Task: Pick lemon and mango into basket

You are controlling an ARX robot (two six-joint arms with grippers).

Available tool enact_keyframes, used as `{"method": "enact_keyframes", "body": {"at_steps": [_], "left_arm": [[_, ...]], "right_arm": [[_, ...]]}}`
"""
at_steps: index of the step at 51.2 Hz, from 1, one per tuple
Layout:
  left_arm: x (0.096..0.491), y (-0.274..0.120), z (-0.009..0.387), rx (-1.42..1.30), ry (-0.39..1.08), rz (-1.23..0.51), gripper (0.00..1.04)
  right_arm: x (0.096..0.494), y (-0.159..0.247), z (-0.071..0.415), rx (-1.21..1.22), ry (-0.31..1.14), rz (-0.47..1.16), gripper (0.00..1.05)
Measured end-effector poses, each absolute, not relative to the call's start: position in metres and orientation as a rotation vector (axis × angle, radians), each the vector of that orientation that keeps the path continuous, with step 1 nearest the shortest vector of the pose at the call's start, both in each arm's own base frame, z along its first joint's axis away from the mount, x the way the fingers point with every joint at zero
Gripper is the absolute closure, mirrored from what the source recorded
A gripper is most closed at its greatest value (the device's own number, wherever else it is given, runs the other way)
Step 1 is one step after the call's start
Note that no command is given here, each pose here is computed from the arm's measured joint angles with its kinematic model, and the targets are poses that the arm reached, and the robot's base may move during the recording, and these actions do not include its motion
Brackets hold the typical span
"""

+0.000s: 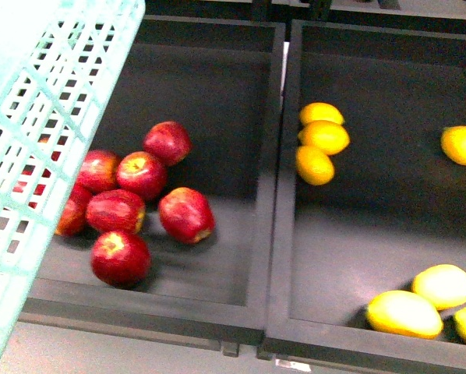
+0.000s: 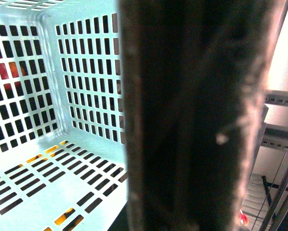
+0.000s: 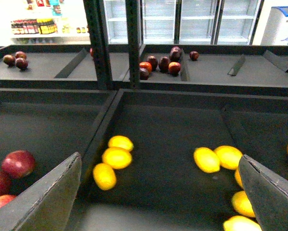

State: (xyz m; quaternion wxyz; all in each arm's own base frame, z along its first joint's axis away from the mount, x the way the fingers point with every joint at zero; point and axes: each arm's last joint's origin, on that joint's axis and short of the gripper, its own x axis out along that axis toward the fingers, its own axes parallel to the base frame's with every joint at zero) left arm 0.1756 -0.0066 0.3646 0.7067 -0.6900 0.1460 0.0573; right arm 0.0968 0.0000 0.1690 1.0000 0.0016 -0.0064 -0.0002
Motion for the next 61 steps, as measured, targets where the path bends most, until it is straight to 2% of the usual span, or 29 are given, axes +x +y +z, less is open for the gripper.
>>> {"method": "enact_keyframes", "body": {"at_steps": [32,34,35,37,41,51,61], "left_arm": [[0.176,-0.005,0.364,-1.509,0.299,0.152,1.00],[0.177,-0.006,0.364,-1.470,0.390,0.143,1.00],[0.178,-0.007,0.366,-1.416,0.505,0.151,1.00],[0.182,-0.010,0.368,-1.276,0.634,0.124,1.00],[0.199,-0.023,0.362,-0.994,0.773,0.021,1.00],[0.245,-0.048,0.353,-0.773,0.762,-0.037,1.00],[0.298,-0.111,0.349,-0.789,0.848,-0.235,1.00]], "right_arm": [[0.097,0.000,0.169,0.002,-0.013,0.005,0.09],[0.097,0.000,0.169,0.003,-0.013,0.003,0.09],[0.097,0.000,0.169,0.003,-0.013,0.003,0.09],[0.097,0.000,0.169,0.003,-0.013,0.002,0.09],[0.097,0.000,0.169,0.003,-0.013,0.003,0.09],[0.097,0.000,0.169,0.002,-0.013,-0.001,0.09],[0.097,0.000,0.169,0.003,-0.013,-0.001,0.09]]}}
